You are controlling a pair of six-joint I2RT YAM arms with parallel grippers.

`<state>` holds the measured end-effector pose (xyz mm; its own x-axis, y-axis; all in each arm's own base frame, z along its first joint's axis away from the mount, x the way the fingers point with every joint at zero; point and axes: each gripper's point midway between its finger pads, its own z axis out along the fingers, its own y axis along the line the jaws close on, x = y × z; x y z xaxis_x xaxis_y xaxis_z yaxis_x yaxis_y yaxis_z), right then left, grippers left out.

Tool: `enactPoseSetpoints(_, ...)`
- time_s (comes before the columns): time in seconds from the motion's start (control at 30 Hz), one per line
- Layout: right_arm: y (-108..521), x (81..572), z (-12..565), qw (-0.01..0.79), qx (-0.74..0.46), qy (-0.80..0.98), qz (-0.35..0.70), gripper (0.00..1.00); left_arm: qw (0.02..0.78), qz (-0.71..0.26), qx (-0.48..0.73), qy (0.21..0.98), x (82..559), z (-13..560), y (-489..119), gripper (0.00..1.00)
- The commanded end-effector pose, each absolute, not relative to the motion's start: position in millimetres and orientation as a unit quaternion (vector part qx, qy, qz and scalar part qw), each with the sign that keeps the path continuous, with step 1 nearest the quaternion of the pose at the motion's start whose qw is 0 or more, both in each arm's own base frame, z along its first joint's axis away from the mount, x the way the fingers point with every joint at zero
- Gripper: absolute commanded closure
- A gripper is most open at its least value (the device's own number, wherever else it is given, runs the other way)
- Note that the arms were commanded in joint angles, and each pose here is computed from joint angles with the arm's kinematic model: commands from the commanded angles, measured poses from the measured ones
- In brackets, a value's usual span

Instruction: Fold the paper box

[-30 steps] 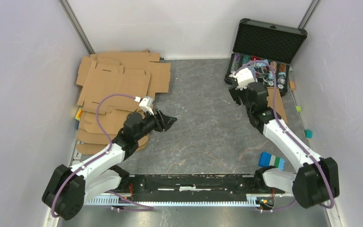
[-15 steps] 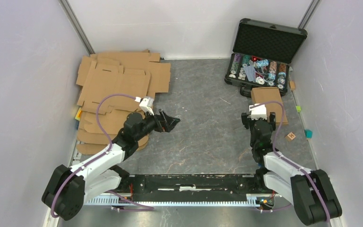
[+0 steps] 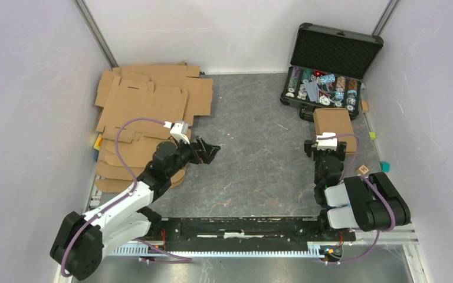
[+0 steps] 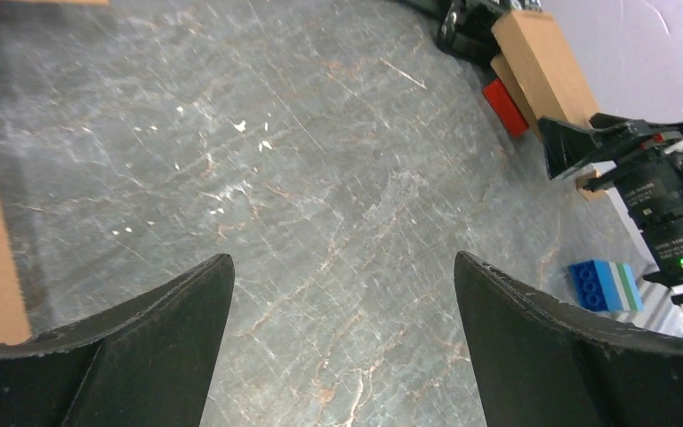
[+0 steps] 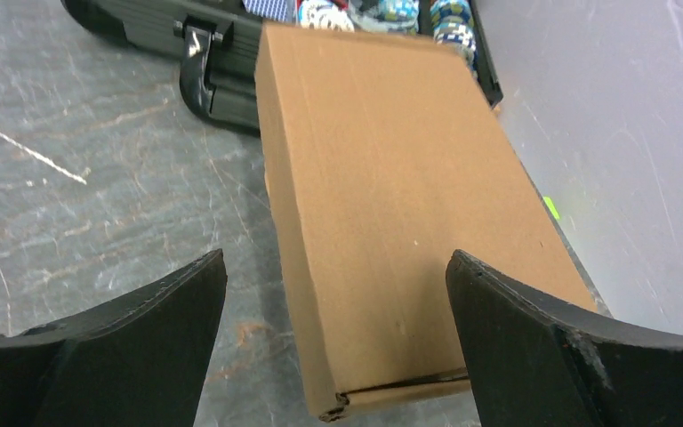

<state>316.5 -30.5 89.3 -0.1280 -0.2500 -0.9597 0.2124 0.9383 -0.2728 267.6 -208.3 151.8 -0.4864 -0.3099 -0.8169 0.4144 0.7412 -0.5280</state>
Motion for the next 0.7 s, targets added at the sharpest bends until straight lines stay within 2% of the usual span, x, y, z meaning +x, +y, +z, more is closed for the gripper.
enactPoseSetpoints(0.0, -42.2, 285.8, 88.2, 0.678, 0.025, 0.713, -0.179, 0.02, 0.573, -0.312, 0.035, 0.757, 278.7, 170.3, -189.1, 0.0)
enactPoseSetpoints(0.33, -42.3, 289.5, 86.9, 0.674, 0.023, 0.716, -0.181, 0.02, 0.662, -0.179, 0.006, 0.727, 289.6, 181.9, -132.1, 0.0)
enactPoseSetpoints(0.67, -41.9, 289.5, 86.8, 0.674, 0.022, 0.716, -0.18, 0.02, 0.716, 0.041, 0.023, 0.697, 300.2, 175.8, -63.1, 0.0)
